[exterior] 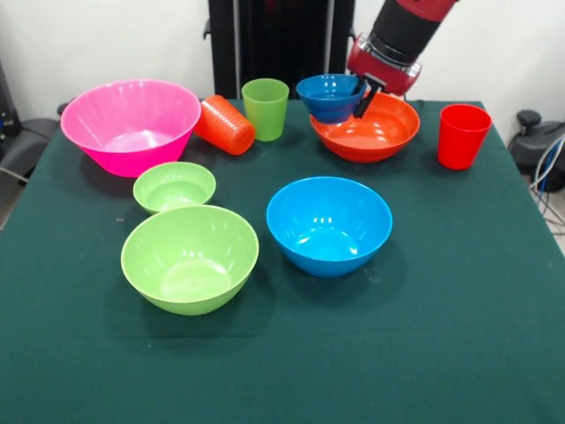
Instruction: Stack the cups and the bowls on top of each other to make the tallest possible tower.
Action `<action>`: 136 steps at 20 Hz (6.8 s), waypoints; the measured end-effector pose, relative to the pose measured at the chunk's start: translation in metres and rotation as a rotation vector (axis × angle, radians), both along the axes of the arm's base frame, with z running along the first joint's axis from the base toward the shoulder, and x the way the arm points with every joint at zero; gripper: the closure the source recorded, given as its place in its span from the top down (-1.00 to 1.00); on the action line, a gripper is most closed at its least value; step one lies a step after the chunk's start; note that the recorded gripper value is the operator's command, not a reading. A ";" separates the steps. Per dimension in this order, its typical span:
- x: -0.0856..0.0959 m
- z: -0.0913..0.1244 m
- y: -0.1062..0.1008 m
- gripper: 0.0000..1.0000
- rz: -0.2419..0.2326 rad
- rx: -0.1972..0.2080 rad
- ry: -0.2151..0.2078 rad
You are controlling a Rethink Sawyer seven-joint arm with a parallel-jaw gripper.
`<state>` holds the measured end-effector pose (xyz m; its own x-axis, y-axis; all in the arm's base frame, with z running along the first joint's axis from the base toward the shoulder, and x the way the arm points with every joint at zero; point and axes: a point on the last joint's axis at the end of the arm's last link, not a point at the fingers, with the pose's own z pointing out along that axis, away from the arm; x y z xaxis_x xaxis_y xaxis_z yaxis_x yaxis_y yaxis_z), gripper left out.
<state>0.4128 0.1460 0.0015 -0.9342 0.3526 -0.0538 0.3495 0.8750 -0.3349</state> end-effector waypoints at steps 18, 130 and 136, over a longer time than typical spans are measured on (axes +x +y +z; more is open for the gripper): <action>-0.015 0.000 0.043 -1.00 -0.042 0.050 0.009; 0.007 0.049 0.094 1.00 -0.116 0.196 -0.060; 0.022 0.051 0.103 1.00 -0.158 0.265 -0.057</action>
<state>0.4350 0.2489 0.0521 -0.8649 0.5018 0.0087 0.4997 0.8626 -0.0789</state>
